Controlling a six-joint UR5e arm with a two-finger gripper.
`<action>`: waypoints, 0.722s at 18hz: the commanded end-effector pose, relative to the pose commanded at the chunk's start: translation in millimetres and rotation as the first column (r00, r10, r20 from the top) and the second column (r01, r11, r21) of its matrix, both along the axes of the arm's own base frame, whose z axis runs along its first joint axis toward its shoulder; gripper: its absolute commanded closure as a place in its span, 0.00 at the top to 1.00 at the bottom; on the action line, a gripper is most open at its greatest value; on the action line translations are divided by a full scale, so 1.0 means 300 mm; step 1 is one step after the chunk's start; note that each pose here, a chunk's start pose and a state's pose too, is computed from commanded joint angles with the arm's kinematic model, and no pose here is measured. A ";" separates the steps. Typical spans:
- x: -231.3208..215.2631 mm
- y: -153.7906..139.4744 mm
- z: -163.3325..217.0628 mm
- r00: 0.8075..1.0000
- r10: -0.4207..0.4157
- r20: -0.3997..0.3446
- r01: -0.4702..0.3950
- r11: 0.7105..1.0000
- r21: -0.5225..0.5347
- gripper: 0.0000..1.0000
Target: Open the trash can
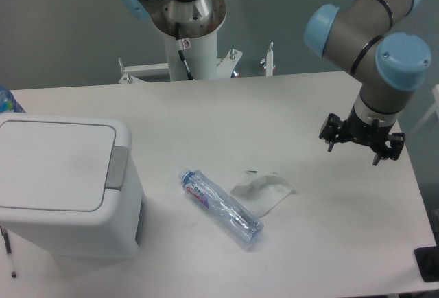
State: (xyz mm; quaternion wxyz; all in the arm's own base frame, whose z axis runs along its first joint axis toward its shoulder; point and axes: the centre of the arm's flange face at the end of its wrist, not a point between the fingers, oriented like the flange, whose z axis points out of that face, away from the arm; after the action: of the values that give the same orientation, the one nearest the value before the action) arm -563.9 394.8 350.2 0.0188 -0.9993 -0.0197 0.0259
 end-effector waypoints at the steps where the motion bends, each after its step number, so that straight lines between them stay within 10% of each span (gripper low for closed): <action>1: 0.000 0.000 0.001 1.000 0.000 -0.001 0.000 1.000 0.001 1.00; 13: 0.022 0.022 -0.028 1.000 0.003 0.023 -0.005 0.997 0.074 1.00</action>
State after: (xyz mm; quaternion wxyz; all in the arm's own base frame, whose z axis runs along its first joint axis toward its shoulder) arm -557.3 401.4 341.7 0.0554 -0.9981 -0.0228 0.0137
